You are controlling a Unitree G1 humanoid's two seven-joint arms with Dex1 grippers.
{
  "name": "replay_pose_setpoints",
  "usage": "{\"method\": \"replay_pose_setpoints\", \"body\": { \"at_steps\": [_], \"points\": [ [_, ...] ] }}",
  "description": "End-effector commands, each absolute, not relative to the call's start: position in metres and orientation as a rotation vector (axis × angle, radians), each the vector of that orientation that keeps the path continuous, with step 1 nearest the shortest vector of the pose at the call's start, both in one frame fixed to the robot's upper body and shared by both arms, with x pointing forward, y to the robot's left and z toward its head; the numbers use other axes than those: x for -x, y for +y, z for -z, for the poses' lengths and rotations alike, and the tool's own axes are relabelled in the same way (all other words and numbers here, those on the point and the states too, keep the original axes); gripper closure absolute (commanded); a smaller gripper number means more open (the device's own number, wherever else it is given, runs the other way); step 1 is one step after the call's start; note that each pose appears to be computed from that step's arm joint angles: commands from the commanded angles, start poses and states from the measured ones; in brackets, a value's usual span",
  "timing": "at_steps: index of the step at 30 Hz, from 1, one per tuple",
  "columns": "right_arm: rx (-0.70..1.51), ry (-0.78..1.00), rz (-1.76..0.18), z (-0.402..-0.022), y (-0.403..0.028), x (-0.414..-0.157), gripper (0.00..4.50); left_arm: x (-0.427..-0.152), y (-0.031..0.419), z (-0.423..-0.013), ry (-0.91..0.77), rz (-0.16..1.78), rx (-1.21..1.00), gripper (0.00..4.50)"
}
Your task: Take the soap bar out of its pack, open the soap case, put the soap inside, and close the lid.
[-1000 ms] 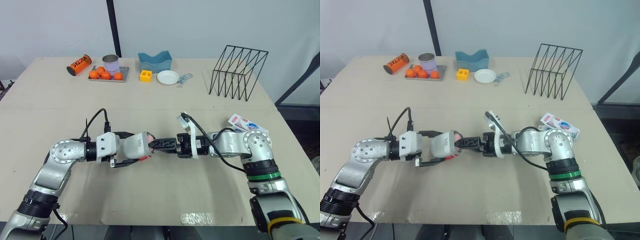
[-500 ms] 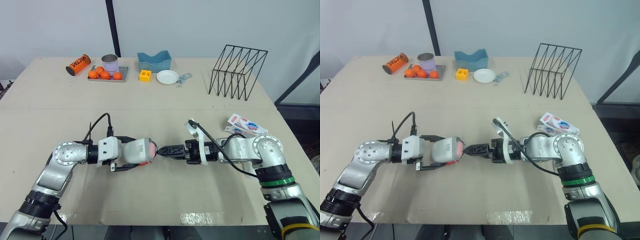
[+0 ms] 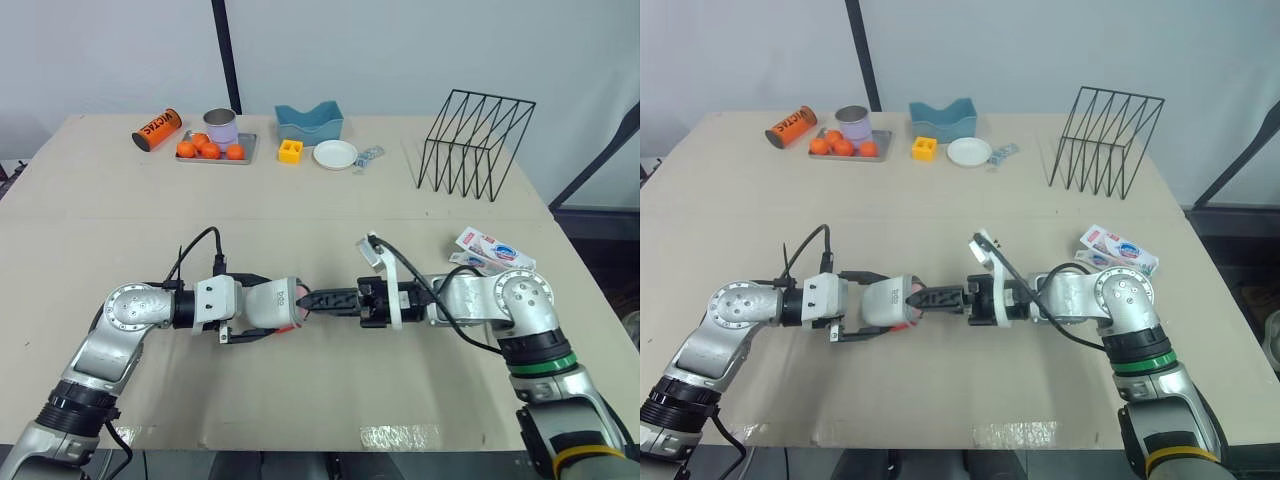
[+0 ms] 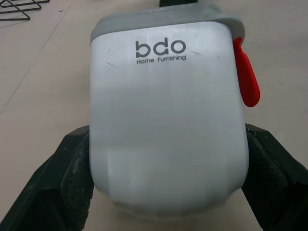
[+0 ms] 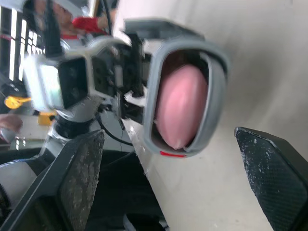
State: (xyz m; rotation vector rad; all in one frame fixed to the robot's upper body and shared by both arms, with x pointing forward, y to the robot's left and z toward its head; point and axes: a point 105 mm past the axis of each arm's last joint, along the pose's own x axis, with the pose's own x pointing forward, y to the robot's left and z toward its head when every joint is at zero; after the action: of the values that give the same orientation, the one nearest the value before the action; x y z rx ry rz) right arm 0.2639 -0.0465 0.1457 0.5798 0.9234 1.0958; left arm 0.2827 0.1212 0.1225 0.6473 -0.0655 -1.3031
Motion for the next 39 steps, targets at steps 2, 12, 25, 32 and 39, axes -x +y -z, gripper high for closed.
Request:
{"method": "replay_pose_setpoints", "body": {
  "at_steps": [2, 12, 25, 32, 39],
  "points": [
    [-0.565, 0.909, -1.105, -0.15, -0.044, -0.261, 0.05, -0.281, 0.119, -0.135, -0.118, 1.302, -0.666, 0.96],
    [-0.596, 0.886, -1.089, -0.154, -0.035, -0.267, 0.05, -0.28, 0.115, -0.135, -0.124, 1.304, -0.657, 0.96],
    [-0.583, 0.882, -1.119, -0.157, -0.024, -0.264, 0.05, -0.278, 0.11, -0.137, -0.12, 1.316, -0.632, 0.96],
    [-0.57, 0.875, -1.121, -0.16, -0.022, -0.266, 0.05, -0.278, 0.11, -0.14, -0.116, 1.312, -0.621, 0.96],
    [-0.562, 0.87, -1.122, -0.161, -0.02, -0.265, 2.22, -0.28, 0.11, -0.14, -0.116, 1.308, -0.623, 0.96]
  ]
}}
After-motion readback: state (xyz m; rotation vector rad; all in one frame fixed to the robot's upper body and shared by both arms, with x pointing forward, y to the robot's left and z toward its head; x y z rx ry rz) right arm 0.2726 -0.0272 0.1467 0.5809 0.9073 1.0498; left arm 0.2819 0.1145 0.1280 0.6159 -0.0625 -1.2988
